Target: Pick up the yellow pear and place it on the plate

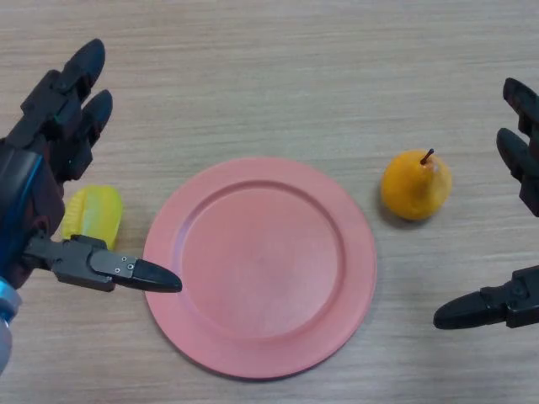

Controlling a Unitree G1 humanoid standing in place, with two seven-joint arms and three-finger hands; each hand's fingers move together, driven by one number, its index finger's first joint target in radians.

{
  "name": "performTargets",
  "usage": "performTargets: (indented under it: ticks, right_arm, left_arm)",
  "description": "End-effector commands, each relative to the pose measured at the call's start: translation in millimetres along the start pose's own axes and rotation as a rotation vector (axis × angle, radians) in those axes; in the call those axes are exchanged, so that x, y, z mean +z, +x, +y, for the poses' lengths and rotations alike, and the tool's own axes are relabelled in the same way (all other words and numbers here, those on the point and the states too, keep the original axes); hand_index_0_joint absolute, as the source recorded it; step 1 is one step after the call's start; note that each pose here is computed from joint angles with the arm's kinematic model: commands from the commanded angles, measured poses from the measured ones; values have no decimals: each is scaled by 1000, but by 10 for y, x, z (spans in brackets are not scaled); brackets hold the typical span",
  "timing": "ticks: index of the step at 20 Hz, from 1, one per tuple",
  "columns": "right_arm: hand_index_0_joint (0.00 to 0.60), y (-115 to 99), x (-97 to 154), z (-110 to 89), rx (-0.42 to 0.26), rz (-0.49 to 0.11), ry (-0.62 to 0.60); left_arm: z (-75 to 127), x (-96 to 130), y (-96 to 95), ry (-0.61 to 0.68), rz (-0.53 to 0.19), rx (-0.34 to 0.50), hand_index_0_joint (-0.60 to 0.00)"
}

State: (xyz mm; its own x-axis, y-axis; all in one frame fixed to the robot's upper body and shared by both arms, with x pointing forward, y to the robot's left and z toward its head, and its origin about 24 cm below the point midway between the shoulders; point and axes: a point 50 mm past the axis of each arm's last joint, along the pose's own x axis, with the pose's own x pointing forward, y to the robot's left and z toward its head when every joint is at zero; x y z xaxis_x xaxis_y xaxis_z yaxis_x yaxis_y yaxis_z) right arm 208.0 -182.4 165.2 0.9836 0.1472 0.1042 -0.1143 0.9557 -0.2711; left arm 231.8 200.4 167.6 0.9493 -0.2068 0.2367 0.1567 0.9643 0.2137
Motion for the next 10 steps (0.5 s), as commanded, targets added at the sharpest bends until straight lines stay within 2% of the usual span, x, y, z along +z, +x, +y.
performTargets:
  ticks: [1,8,10]
  right_arm:
    - [0,-42,302,-83,-46,-225,-83]
    - [0,27,225,-71,-38,-203,-66]
    - [0,100,201,-80,-44,-220,-77]
  left_arm:
    - [152,326,-52,60,-175,22,0]
    - [176,311,-63,22,-155,31,0]
    - [175,289,-67,27,-146,36,0]
